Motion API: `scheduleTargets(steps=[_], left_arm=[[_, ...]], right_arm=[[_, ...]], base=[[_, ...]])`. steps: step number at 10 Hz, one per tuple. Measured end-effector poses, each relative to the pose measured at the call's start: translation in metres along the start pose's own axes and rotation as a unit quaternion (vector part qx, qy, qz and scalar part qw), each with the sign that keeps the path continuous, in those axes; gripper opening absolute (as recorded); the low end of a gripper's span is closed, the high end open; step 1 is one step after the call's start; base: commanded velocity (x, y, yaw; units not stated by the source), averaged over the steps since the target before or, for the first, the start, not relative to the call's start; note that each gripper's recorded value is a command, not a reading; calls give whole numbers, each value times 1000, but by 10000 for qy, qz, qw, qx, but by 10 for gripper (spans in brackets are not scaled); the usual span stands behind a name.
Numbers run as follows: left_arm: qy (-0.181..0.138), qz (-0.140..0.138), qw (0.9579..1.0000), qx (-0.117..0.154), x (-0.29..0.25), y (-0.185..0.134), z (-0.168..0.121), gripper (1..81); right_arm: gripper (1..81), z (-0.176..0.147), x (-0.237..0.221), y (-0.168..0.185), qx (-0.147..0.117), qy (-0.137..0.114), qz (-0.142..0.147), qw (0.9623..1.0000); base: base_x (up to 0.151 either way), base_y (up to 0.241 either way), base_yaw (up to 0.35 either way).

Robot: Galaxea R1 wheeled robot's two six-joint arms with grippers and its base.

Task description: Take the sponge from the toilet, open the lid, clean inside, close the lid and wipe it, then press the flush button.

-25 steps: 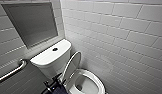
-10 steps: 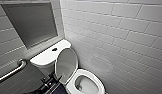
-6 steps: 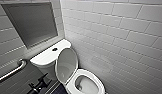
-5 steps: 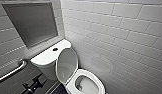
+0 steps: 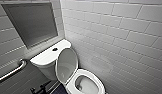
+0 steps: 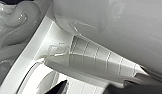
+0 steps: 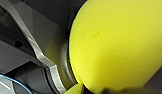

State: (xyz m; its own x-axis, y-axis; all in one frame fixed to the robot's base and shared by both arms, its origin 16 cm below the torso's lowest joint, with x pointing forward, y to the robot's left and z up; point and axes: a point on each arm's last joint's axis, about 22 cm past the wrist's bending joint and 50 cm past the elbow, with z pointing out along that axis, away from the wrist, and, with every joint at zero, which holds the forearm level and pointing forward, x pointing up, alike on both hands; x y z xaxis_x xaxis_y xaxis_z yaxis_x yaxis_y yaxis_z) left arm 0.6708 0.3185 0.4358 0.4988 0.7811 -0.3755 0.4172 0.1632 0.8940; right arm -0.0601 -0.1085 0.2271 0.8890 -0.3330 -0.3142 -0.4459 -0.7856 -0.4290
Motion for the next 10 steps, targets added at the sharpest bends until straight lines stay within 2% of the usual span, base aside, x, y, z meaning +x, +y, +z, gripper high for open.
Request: scheduleTargets(steps=[1,2,3,4,5,6,7,8,9,10], left_arm=[[-400,517,9975,265,-17,-17,-4,811],[-831,1014,9896,596,-36,-46,-13,811],[-1320,1569,9741,951,-55,-78,-28,811],[-1832,2182,9502,1265,-69,-105,-46,811],[-2335,2819,9174,1564,-79,-131,-64,811],[-2739,3357,8811,1895,-86,-162,-82,811],[-3069,3748,8471,2185,-94,-194,-101,811],[-3349,4037,8168,2403,-103,-223,-120,811],[-3556,4235,7939,2528,-107,-242,-135,811],[-3669,4344,7806,2595,-107,-252,-142,811]], right_arm=[[10,0,0,1,-7,-1,-5,10000],[10,-1,2,3,-22,-19,-26,10000],[10,-1,4,4,-31,-68,-52,10000],[10,-3,7,5,-30,-96,-78,9999],[10,-3,8,5,-26,-119,-92,9999],[10,-6,9,7,-14,-125,-139,9998],[10,-8,12,3,56,-124,-217,9997],[10,-12,16,1,125,-115,-266,9995],[10,-14,24,-2,200,-86,-318,9993],[10,-18,33,-3,254,-37,-390,9989]], base=[[0,0,0],[0,0,0],[0,0,0],[0,0,0],[0,0,0],[0,0,0],[0,0,0],[0,0,0],[0,0,0],[0,0,0]])
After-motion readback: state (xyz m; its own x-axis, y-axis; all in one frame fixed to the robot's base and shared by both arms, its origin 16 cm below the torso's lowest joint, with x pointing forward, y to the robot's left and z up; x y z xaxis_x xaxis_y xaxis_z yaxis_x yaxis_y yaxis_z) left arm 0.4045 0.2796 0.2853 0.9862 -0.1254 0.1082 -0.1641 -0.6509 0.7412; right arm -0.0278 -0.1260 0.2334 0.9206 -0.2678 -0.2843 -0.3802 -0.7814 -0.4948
